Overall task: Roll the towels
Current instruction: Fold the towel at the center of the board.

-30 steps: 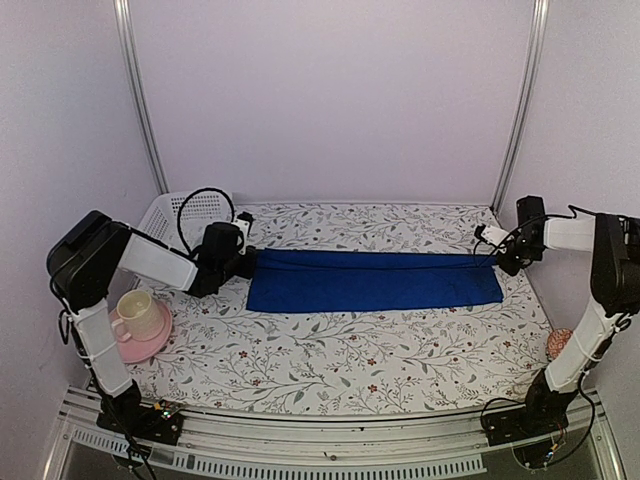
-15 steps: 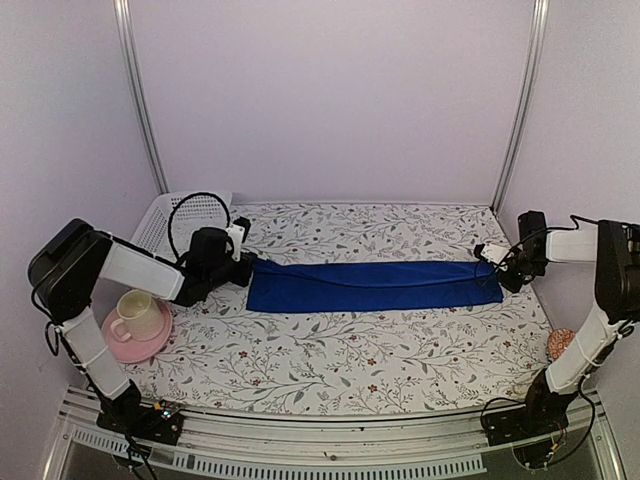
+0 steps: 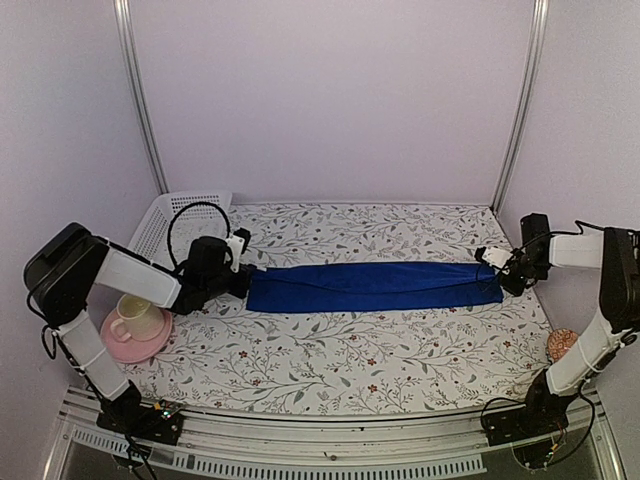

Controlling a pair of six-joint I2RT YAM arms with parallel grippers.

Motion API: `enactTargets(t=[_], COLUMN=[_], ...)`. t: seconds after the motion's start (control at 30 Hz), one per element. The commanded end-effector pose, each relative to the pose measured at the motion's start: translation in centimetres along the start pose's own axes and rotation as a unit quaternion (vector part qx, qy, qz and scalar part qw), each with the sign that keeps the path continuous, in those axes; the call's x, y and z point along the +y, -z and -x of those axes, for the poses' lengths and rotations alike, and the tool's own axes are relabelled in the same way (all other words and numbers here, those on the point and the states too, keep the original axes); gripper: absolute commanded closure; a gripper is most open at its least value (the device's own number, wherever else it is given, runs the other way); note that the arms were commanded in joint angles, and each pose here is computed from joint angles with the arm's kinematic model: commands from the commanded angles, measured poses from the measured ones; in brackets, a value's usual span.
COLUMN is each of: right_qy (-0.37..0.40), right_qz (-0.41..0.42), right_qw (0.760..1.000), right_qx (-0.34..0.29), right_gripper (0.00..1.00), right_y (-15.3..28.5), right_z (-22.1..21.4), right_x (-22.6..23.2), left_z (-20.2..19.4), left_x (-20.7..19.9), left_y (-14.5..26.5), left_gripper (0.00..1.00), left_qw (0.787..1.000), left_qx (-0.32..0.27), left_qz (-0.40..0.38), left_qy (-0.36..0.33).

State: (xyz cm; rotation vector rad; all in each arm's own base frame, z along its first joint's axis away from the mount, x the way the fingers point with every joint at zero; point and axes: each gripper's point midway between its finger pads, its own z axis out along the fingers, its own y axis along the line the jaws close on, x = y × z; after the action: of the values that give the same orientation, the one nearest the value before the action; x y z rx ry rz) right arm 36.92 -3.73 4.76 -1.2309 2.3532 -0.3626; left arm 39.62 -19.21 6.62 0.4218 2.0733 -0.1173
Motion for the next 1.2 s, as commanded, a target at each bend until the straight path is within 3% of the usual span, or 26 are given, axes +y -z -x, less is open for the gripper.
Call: enactTargets(t=[0.0,0.9,1.17], right_qy=[0.004,0.024,0.020], right_qz=[-0.014,0.012,0.002], right_qw=[1.000,1.000,1.000], right_qx=[-0.013,-0.004,-0.018], right_gripper=[0.98,0.98,0.98], right_y=[1.1,0.6,1.3], right_z=[0.2,-1.4,-0.6], right_x=[-0.6,1.8,1.0], left_z=[1.2,-1.1,-0.7], left_x=[-0.1,-1.8,-0.2], left_y=[1.4,2.3,3.0], left_gripper=[1.00,1.00,1.00], left_qw=[1.000,0.999,0.999], left_qx=[-0.021,0.010,-0.007], left_qz=[0.001,-0.034,0.003], left_qy=[0.010,0.016,0.037])
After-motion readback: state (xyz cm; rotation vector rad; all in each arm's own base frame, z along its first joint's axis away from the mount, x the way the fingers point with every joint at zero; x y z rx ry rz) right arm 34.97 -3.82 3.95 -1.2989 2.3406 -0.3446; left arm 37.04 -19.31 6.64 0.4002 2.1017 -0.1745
